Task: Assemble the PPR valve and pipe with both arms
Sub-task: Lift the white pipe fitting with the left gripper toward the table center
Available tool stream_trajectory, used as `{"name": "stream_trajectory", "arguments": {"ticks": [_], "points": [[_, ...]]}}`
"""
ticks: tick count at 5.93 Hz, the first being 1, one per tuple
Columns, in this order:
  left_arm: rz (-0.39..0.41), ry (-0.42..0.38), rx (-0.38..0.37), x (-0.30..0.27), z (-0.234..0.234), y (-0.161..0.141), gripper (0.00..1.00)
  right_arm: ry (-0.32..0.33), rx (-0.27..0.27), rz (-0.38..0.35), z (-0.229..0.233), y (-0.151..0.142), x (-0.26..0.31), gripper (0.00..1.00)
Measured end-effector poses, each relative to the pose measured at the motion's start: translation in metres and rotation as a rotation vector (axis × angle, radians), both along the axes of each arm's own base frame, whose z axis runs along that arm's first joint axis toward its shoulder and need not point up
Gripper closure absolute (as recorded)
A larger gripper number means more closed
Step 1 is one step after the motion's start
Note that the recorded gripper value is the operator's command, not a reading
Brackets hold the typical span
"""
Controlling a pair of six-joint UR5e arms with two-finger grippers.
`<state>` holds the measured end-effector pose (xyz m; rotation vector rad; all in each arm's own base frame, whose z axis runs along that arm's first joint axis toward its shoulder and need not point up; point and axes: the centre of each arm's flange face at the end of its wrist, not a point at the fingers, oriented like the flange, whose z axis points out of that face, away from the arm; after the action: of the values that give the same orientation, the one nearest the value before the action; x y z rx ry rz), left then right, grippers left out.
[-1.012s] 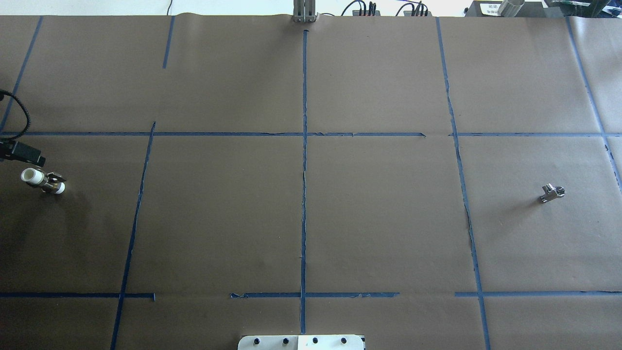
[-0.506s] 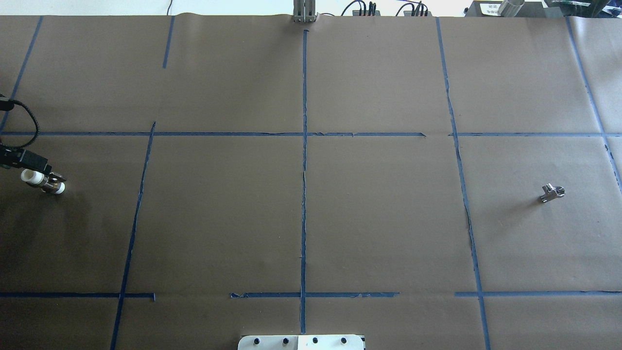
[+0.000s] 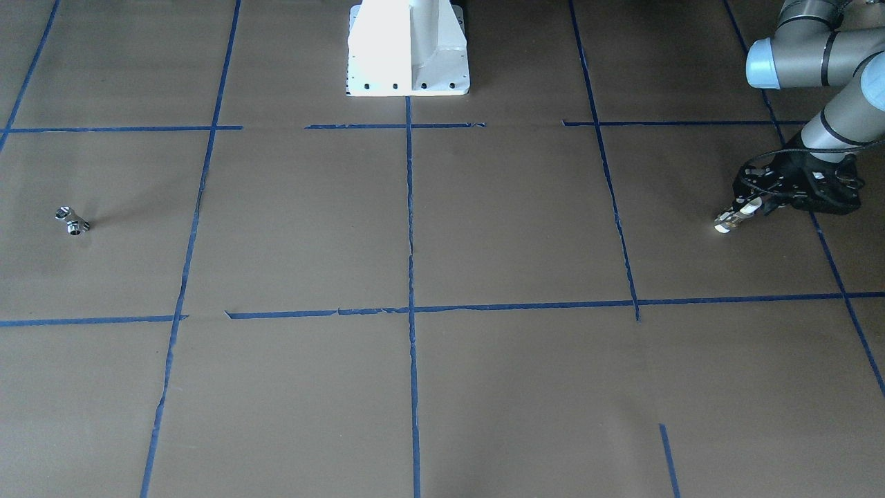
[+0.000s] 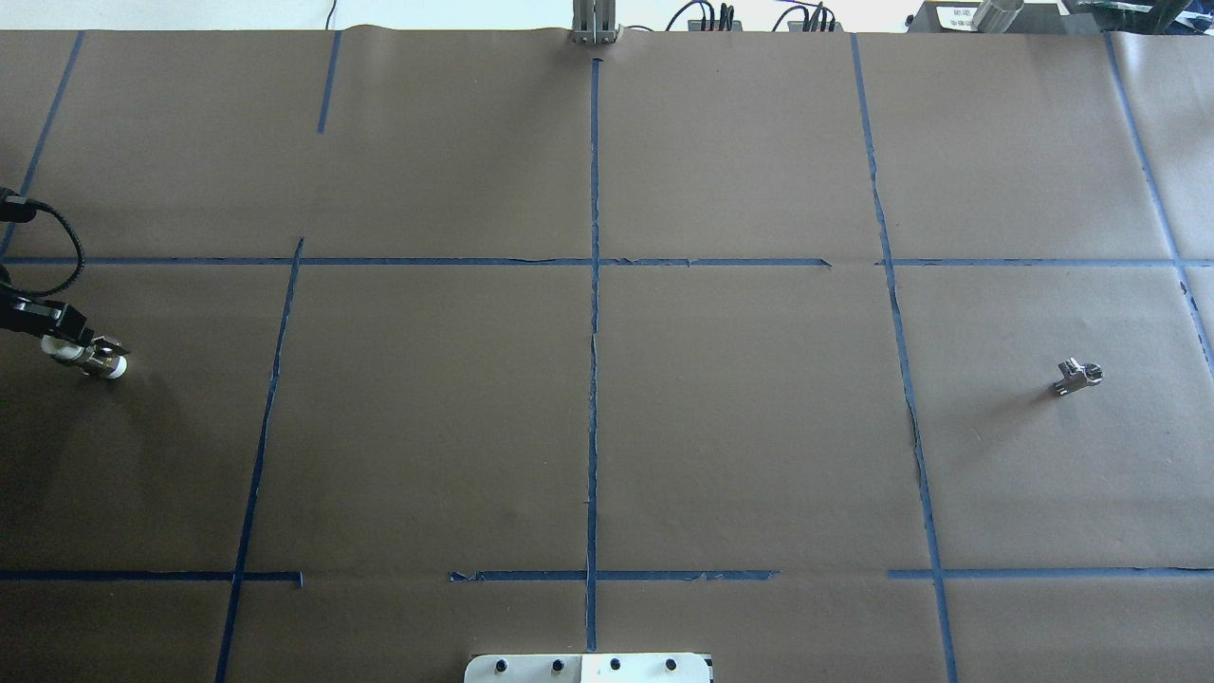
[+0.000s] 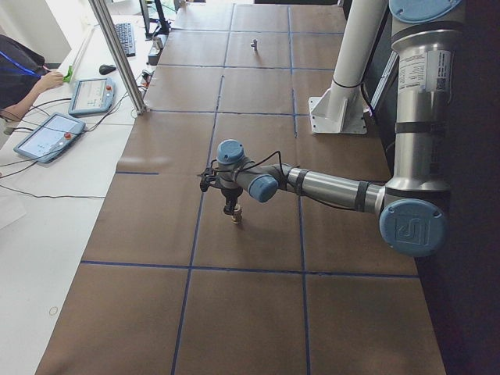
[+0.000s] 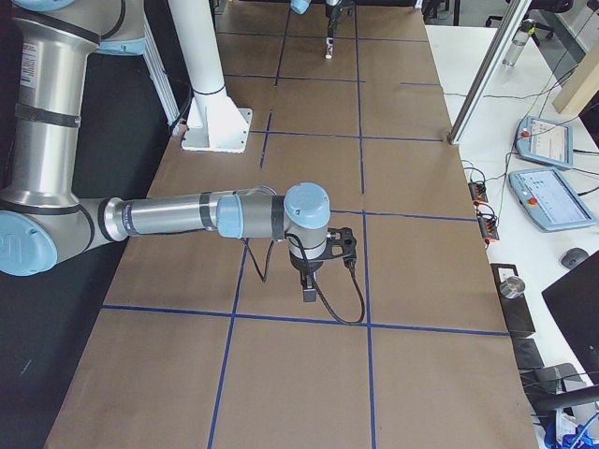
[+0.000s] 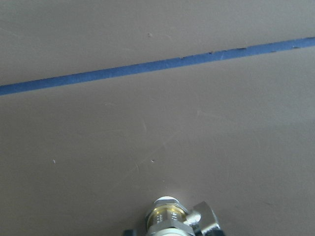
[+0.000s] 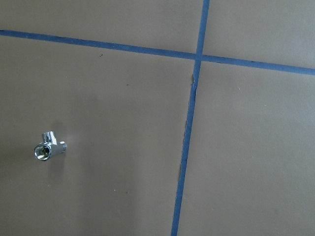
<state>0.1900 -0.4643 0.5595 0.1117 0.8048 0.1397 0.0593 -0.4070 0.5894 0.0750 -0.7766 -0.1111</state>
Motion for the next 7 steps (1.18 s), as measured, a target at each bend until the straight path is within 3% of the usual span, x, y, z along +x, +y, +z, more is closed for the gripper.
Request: {"name": "stream_trajectory", "arguments": {"ticks": [3, 5, 7], "points": [[0.011, 0.002, -0.001, 0.004, -0.021, 0.002, 1.0, -0.002, 0.001, -0.001, 0.0, 0.0, 0.0, 0.0], [0.008, -0.012, -0.034, 0.006, -0.093, 0.001, 1.0, -0.002, 0.0, 0.0, 0.0, 0.0, 0.0, 0.0], [-0.015, 0.017, -0.095, 0.064, -0.194, -0.012, 1.0, -0.002, -0.001, 0.0, 0.0, 0.0, 0.0, 0.0]]}}
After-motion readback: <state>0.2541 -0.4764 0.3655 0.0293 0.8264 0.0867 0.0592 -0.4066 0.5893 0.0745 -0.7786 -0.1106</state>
